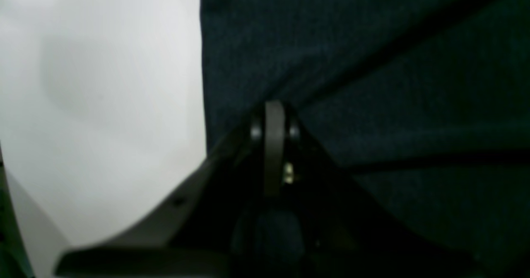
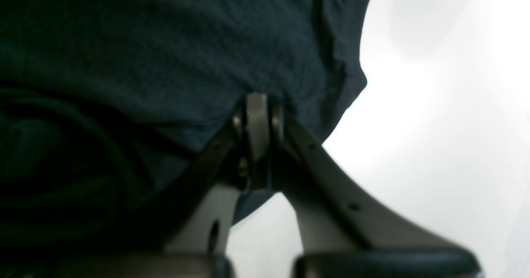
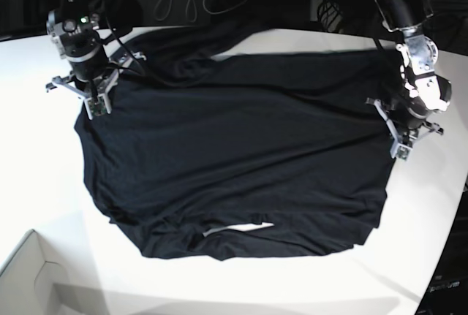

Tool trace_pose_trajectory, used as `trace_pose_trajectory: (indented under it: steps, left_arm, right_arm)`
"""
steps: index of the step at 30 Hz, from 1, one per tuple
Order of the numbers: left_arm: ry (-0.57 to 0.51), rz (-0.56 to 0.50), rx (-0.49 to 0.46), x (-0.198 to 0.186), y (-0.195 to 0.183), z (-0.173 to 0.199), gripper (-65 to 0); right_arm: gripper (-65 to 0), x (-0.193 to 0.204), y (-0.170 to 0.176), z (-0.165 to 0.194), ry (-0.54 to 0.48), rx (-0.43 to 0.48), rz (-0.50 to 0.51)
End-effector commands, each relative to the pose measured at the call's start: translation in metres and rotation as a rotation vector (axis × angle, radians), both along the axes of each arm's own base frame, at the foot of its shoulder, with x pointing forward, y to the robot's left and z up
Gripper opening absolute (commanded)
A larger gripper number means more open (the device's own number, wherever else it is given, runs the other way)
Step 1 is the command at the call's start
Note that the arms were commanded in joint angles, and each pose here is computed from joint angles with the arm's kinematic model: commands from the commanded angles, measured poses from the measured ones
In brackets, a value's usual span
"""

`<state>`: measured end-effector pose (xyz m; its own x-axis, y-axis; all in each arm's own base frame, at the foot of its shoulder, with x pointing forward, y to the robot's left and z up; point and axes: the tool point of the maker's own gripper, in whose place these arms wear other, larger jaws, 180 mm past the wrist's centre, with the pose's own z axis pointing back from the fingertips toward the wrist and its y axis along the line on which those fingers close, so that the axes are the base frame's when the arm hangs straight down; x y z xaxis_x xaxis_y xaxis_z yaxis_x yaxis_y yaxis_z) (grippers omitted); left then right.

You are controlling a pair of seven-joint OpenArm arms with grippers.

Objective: Layout the t-shirt on the table in an organized manner, then fold the t-shirt properly
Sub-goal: 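Slide both grippers along the shirt sides toward the hem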

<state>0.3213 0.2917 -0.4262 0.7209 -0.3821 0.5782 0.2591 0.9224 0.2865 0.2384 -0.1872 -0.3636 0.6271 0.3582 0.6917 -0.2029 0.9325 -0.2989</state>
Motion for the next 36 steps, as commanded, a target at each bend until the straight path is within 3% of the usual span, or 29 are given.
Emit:
trace_pose_trajectory:
  steps: [1, 13, 23, 28, 31, 36]
  left_arm:
    - [-0.001, -0.004, 0.031, 0.003, 0.005, 0.007, -65.0]
    - [-0.127, -0.024, 0.047, 0.022, -0.013, 0.046, -65.0]
    - [-0.061, -0.018, 0.026, 0.007, -0.014, 0.023, -65.0]
    - [-0.055, -0.018, 0.026, 0.005, -0.014, 0.021, -65.0]
    - [0.002, 0.001, 0.059, -0.007, -0.008, 0.018, -65.0]
    - [0.004, 0.01, 0.147, -0.023, 0.0, 0.04, -65.0]
  right_arm:
    - [-65.0, 0.005, -0.001, 0.009, -0.038, -0.005, 0.006]
    - [-65.0, 0.046, -0.01, -0.019, -0.007, 0.028, -0.01]
    - [-65.0, 0.092, -0.036, -0.063, 0.102, 0.054, -0.039]
    - [-65.0, 0.111, -0.042, -0.074, 0.082, 0.083, -0.033]
    - [-65.0, 0.128, -0.052, -0.082, 0.092, 0.104, -0.044]
    - [-65.0, 0.17, -0.064, -0.081, 0.067, 0.163, -0.064]
